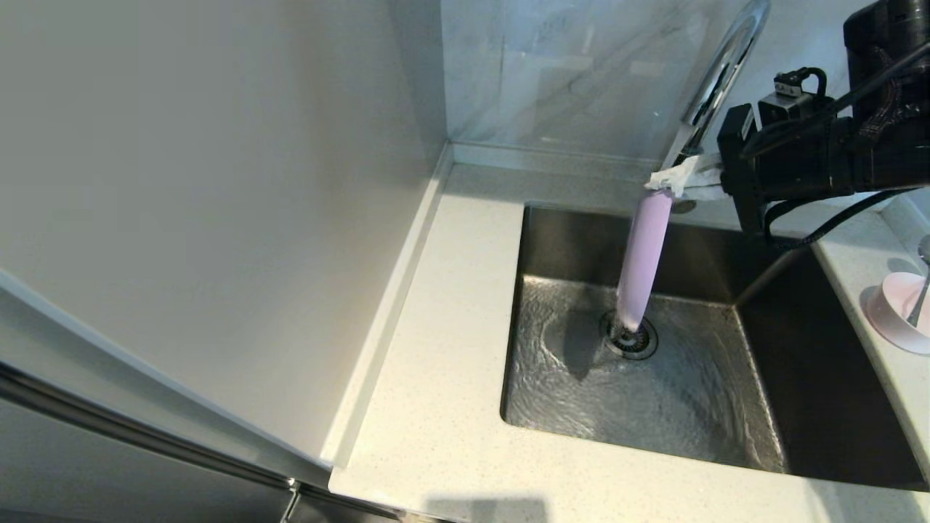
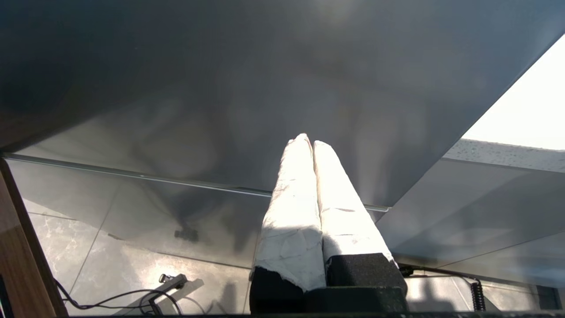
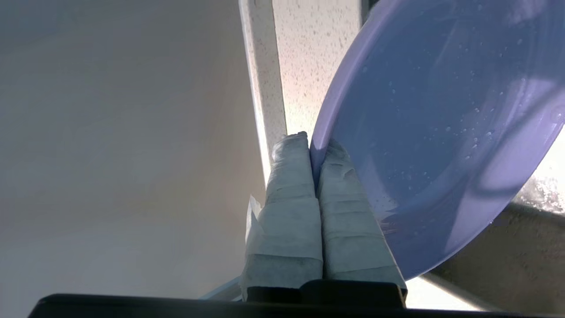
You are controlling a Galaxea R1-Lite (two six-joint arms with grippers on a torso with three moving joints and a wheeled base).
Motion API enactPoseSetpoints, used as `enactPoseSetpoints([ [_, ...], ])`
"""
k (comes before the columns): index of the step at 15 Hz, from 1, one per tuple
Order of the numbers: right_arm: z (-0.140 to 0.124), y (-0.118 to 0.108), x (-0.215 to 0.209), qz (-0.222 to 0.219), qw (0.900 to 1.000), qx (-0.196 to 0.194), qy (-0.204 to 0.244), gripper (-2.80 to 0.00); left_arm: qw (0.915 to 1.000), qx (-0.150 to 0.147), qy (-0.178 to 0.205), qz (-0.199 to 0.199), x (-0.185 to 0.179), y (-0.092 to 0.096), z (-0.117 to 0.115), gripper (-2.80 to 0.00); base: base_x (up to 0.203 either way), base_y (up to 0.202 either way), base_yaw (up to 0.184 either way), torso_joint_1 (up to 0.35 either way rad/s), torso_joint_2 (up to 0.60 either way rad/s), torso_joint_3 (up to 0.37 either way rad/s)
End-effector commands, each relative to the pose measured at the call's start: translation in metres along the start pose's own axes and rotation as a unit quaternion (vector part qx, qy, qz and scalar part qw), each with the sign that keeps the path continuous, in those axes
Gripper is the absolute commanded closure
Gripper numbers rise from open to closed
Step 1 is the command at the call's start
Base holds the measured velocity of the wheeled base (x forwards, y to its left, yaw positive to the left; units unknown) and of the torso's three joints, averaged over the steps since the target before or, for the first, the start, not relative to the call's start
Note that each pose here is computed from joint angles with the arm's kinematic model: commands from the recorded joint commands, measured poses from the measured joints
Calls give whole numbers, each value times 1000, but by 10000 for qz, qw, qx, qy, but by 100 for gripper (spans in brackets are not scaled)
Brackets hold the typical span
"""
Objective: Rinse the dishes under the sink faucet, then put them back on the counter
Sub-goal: Rinse the plate
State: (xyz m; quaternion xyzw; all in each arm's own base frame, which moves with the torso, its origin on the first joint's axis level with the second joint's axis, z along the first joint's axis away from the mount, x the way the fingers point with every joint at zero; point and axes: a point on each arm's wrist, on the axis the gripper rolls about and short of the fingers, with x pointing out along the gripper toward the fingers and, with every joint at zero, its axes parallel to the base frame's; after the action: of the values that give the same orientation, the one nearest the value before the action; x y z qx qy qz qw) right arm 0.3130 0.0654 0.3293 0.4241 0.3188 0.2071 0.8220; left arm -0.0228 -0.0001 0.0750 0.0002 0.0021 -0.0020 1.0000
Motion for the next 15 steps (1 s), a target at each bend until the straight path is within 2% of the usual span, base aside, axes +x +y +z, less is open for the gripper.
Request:
enactPoseSetpoints([
  [1, 11, -6, 1, -15, 9998, -60, -190, 0, 10000, -2, 2, -3, 0, 0, 0, 0, 0, 0, 0, 0, 0, 0],
  [3, 23, -14, -6, -87, 9990, -100, -435, 0, 10000, -2, 2, 5, 0, 0, 0, 0, 0, 0, 0, 0, 0, 0],
  [6, 38, -30, -16, -328, 9956, -518, -703, 0, 10000, -2, 2, 5, 0, 0, 0, 0, 0, 0, 0, 0, 0, 0],
  [10, 52, -45, -35, -565, 9910, -642, -1028, 0, 10000, -2, 2, 0, 0, 0, 0, 0, 0, 0, 0, 0, 0, 0],
  [12, 44, -48, -51, -695, 9871, -1014, -1027, 0, 10000, -2, 2, -3, 0, 0, 0, 0, 0, 0, 0, 0, 0, 0],
  [15, 17, -39, -84, -591, 9816, -1514, -1001, 0, 10000, -2, 2, 5, 0, 0, 0, 0, 0, 0, 0, 0, 0, 0],
])
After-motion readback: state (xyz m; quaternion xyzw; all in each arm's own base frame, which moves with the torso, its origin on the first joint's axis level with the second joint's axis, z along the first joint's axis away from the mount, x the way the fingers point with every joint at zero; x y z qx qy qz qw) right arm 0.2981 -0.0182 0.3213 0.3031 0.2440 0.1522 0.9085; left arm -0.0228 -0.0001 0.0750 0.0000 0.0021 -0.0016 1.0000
